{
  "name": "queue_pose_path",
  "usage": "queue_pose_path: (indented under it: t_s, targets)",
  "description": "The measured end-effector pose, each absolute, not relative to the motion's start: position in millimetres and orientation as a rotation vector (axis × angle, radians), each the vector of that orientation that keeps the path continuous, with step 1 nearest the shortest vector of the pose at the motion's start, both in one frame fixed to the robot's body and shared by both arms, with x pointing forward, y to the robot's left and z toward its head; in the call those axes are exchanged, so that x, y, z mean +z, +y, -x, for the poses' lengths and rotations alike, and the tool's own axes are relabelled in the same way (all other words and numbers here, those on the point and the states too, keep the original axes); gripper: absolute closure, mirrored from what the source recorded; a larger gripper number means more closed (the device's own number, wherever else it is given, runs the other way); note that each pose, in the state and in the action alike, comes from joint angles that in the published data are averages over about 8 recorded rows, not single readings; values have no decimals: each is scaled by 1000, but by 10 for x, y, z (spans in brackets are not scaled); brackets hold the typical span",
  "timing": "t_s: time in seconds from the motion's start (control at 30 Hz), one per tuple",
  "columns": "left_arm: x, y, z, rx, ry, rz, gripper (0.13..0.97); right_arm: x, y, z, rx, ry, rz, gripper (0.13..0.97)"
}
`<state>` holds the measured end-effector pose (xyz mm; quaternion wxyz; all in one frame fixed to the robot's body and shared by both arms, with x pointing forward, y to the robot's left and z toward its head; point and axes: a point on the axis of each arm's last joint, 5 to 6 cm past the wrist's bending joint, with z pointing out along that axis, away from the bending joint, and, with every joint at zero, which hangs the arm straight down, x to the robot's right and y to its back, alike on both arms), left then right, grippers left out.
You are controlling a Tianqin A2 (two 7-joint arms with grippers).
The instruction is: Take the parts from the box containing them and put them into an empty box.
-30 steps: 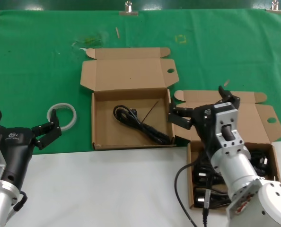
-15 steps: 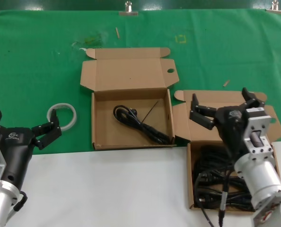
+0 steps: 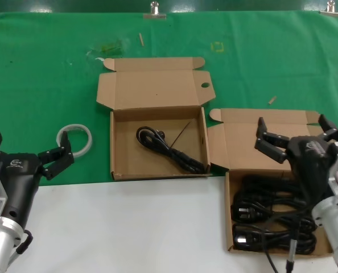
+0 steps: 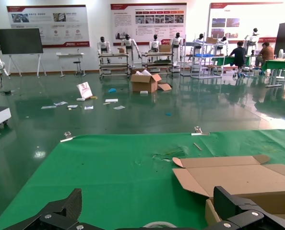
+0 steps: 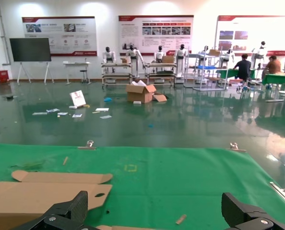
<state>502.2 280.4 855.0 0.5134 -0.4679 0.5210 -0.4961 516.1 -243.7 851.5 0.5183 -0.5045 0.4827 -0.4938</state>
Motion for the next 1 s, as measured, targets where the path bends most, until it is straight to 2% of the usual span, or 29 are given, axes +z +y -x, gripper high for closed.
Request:
queue_pose_path:
  t_s: [1.0]
  targets:
    - [8550, 2804, -5022, -1193, 1253, 1125, 132, 8507, -2498, -5122, -1183, 1166, 1203, 130]
